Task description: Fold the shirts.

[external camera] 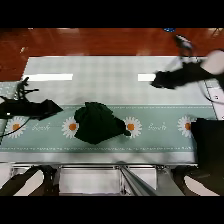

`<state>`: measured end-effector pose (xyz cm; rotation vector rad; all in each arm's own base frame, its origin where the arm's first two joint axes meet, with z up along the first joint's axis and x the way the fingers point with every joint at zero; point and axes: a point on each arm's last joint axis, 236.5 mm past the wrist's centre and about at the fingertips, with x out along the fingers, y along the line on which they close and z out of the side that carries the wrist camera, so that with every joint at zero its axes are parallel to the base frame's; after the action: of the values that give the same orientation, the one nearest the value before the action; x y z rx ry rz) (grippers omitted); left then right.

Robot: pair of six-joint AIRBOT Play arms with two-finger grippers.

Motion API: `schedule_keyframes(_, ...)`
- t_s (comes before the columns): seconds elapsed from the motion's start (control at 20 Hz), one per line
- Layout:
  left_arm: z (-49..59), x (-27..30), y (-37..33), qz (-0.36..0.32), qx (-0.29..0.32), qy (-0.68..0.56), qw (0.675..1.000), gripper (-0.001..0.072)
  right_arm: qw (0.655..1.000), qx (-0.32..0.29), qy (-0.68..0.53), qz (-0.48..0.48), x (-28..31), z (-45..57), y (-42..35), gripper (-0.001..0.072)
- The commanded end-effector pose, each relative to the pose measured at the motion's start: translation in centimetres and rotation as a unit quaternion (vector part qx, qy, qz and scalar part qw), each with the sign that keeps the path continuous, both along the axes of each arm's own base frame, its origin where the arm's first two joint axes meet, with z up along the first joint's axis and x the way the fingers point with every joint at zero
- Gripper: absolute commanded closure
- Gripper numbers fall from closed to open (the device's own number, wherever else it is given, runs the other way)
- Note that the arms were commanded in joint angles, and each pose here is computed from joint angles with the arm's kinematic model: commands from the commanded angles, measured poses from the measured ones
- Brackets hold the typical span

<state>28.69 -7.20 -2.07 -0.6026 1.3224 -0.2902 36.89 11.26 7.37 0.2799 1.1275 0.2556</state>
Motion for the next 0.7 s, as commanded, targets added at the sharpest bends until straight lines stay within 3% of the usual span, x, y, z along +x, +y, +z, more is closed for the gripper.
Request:
schedule_keyframes(0.0, -3.4, -0.5, -3.7, -0.008, -0.082, 0.065, 0.994, 0.0199, 0.995, 0.003, 0.043, -0.094, -6.3, -4.8, -5.8, 0.0305)
schedule_keyframes(0.25, -7.1, 1.7, -6.9, 0.019, -0.111, 0.088, 0.990, 0.0199, 0.988, 0.061, 0.098, -0.104, -12.9, -9.9, -3.2, 0.0305)
schedule_keyframes(0.45, -9.0, 1.4, -9.7, -0.022, -0.114, 0.108, 0.987, 0.0200, 0.985, 0.083, 0.133, -0.075, -15.4, -11.3, -0.5, 0.0305)
schedule_keyframes(0.5, -8.9, 1.7, -9.9, -0.044, -0.113, 0.100, 0.988, 0.0259, 0.985, 0.084, 0.137, -0.068, -15.7, -11.6, 0.2, 0.0305)
schedule_keyframes(0.55, -8.5, 2.1, -9.8, -0.062, -0.113, 0.094, 0.987, 0.0588, 0.984, 0.085, 0.142, -0.061, -16.2, -11.8, 1.1, 0.0305)
schedule_keyframes(0.6, -7.7, 2.9, -9.7, -0.080, -0.114, 0.073, 0.988, 0.0687, 0.984, 0.086, 0.147, -0.056, -16.6, -11.9, 1.8, 0.0305)
schedule_keyframes(0.65, -6.9, 3.6, -9.7, -0.090, -0.117, 0.060, 0.987, 0.0686, 0.983, 0.088, 0.152, -0.050, -17.0, -12.0, 2.7, 0.0305)
